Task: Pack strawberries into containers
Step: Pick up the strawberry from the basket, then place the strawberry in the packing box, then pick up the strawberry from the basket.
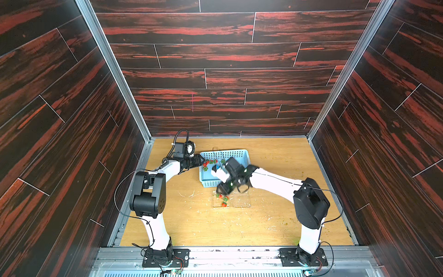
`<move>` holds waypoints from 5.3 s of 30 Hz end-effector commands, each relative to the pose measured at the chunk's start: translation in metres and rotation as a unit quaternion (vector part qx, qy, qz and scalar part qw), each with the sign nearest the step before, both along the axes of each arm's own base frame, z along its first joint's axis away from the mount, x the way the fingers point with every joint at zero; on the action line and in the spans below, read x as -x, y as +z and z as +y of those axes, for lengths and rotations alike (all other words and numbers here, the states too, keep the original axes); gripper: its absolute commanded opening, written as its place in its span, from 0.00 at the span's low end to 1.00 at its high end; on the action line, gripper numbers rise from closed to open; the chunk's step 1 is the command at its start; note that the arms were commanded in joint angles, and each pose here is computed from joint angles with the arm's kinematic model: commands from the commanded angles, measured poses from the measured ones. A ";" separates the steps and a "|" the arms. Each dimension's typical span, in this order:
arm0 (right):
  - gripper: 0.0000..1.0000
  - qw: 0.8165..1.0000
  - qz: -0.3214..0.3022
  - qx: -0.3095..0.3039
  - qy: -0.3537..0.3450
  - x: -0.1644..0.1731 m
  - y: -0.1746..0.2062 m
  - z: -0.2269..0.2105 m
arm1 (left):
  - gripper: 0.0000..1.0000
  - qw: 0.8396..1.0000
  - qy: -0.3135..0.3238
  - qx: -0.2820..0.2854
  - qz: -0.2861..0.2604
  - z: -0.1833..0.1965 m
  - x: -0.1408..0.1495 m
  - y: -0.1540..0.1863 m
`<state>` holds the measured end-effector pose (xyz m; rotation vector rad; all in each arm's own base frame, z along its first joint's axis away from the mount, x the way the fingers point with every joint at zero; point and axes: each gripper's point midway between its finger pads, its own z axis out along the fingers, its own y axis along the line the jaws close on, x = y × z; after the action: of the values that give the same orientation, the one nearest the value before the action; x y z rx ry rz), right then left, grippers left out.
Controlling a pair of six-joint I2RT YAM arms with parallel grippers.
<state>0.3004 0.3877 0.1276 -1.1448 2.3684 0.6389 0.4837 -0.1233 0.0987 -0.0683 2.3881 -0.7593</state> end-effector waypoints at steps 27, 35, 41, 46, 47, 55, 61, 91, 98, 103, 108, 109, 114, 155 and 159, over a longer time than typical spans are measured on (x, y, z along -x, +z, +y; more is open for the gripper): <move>0.59 0.982 -0.069 0.070 -0.159 -0.210 -0.087 -0.009 | 0.47 1.000 -0.014 -0.006 -0.012 -0.003 0.000 0.018; 0.59 0.983 -0.046 0.060 -0.168 -0.217 -0.107 -0.005 | 0.47 1.000 -0.015 -0.011 -0.006 -0.002 0.003 0.015; 0.56 0.981 -0.048 0.069 -0.176 -0.220 -0.116 -0.008 | 0.47 1.000 -0.015 -0.009 -0.005 -0.003 0.002 0.014; 0.48 0.979 -0.057 0.052 -0.187 -0.227 -0.111 -0.004 | 0.47 1.000 -0.016 -0.009 -0.004 -0.004 0.003 0.013; 0.46 0.979 -0.058 0.050 -0.188 -0.228 -0.110 -0.004 | 0.47 1.000 -0.016 -0.009 -0.005 -0.004 0.003 0.013; 0.25 0.980 -0.076 0.021 -0.184 -0.223 -0.082 -0.002 | 0.47 1.000 -0.017 -0.009 -0.007 -0.004 0.004 0.015; 0.19 0.981 -0.096 -0.022 -0.170 -0.205 -0.035 -0.006 | 0.47 1.000 -0.017 -0.009 -0.008 -0.004 0.004 0.016; 0.50 0.998 -0.007 0.052 0.035 0.034 -0.059 -0.011 | 0.47 0.999 -0.018 -0.020 -0.020 -0.001 0.003 0.023; 0.54 0.998 -0.068 0.003 -0.001 -0.017 -0.004 -0.004 | 0.47 1.000 -0.019 -0.016 -0.019 -0.002 0.002 0.022; 0.55 0.991 -0.124 0.028 -0.038 -0.092 0.000 0.007 | 0.44 0.999 -0.021 -0.011 -0.021 -0.004 0.002 0.025; 0.55 0.985 -0.128 0.059 -0.098 -0.166 -0.028 0.018 | 0.43 0.999 -0.021 -0.013 -0.023 -0.004 0.003 0.028; 0.56 0.983 -0.130 0.070 -0.109 -0.178 -0.035 0.019 | 0.43 0.999 -0.022 -0.012 -0.023 -0.005 0.002 0.029; 0.57 0.984 -0.112 0.062 -0.121 -0.199 -0.054 0.035 | 0.42 0.999 -0.024 -0.008 -0.020 -0.006 0.001 0.026; 0.56 0.978 0.073 -0.099 -0.165 -0.215 -0.105 0.051 | 0.38 0.999 -0.037 0.005 0.003 -0.014 0.002 0.006; 0.57 0.977 0.090 -0.100 -0.168 -0.211 -0.112 0.051 | 0.31 0.999 -0.039 0.007 0.005 -0.016 0.002 0.003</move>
<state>0.5224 0.4381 0.0385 -0.6158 2.4266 0.8353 0.4803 -0.1307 0.0972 -0.0171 2.4224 -0.7829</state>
